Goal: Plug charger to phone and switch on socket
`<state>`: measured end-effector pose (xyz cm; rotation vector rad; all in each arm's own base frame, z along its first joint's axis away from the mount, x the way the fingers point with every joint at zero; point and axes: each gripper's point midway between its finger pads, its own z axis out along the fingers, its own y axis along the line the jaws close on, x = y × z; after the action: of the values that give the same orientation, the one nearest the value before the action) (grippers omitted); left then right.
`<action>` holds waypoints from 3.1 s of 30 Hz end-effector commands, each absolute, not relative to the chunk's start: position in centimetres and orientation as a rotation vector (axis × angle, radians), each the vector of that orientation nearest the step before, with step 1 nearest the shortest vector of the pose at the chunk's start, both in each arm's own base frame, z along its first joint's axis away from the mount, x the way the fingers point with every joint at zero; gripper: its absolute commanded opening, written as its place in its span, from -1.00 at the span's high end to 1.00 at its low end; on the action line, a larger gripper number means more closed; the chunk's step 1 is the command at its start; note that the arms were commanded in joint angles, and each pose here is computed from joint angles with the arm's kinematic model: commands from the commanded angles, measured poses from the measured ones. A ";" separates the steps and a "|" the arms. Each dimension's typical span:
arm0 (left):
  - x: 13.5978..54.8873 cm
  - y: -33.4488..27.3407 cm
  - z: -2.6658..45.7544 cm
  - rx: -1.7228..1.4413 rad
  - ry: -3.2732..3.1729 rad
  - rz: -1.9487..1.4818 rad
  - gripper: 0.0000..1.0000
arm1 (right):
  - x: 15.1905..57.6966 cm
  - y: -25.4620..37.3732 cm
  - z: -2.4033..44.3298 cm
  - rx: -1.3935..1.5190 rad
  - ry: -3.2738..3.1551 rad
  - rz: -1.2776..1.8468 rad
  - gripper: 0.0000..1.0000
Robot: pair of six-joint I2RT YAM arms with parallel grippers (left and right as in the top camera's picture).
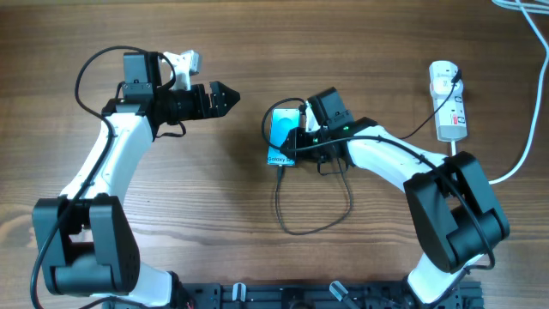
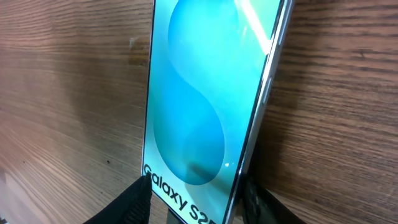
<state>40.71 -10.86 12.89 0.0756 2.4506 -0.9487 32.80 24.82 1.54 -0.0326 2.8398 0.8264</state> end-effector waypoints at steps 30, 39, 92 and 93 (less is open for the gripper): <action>40.6 -10.9 13.2 0.090 2.443 -0.933 -1.00 | 32.9 24.0 0.4 -0.017 2.852 0.743 -0.06; 40.6 -10.9 13.2 0.090 2.443 -0.933 -1.00 | 33.0 23.9 0.4 -0.014 2.851 0.732 -0.12; 40.8 -10.5 12.9 0.076 2.453 -0.891 -1.00 | 41.6 3.0 20.7 0.304 2.711 -0.144 -1.00; 40.9 -10.3 12.8 0.070 2.457 -0.873 -1.00 | 41.9 2.1 20.8 0.333 2.697 -0.146 -0.99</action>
<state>40.76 -10.72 12.80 0.0718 2.4538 -0.9363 41.07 5.11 19.37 0.2799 2.7593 -0.0970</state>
